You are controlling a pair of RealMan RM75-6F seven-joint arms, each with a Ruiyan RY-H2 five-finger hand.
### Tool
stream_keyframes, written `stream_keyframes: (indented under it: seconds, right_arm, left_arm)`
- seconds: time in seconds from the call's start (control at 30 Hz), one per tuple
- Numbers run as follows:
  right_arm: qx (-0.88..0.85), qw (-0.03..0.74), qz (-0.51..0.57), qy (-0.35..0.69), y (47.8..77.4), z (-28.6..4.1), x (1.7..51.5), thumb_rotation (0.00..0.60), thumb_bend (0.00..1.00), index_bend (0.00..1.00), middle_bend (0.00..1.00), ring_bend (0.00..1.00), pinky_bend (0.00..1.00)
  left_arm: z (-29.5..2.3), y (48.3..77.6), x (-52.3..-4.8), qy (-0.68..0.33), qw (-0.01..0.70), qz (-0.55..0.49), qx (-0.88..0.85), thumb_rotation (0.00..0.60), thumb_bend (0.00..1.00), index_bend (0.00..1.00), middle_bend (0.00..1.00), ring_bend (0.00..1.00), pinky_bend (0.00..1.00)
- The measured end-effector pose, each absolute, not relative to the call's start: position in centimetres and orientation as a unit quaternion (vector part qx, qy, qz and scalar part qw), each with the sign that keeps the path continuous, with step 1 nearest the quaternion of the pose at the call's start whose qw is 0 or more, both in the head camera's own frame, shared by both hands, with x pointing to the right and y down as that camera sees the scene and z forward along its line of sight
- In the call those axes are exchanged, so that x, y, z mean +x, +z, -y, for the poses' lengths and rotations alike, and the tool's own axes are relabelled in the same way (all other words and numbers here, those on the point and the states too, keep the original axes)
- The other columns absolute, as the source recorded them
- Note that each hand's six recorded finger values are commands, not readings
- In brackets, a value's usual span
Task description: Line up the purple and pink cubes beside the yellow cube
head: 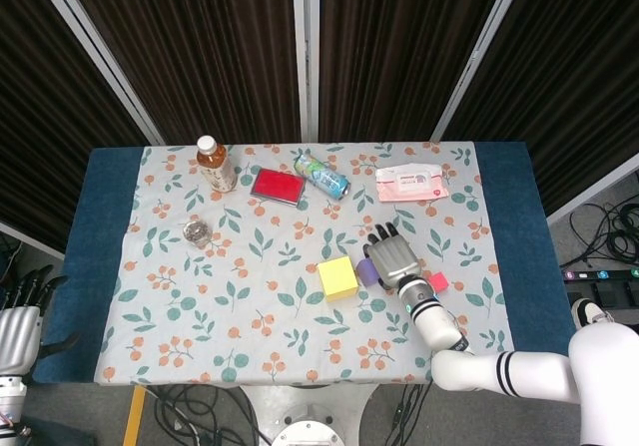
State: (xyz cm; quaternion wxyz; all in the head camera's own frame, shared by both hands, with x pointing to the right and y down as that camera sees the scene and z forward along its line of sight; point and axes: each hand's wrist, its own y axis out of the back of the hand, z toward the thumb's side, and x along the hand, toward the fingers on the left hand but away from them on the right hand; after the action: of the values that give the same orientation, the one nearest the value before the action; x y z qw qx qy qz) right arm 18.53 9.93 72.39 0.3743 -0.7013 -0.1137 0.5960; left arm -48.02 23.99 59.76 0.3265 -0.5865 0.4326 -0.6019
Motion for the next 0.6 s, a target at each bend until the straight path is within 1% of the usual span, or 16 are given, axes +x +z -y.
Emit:
stream_keyframes:
  seconds: [0.6]
  right_arm:
    - [-0.699, 0.369, 0.114, 0.601, 72.75, -10.25, 17.69, 0.600, 0.20, 0.44, 0.15, 0.00, 0.00]
  left_arm:
    - [-24.02, 59.92, -48.20, -0.603, 0.325, -0.432, -0.587, 0.600, 0.03, 0.25, 0.18, 0.09, 0.13]
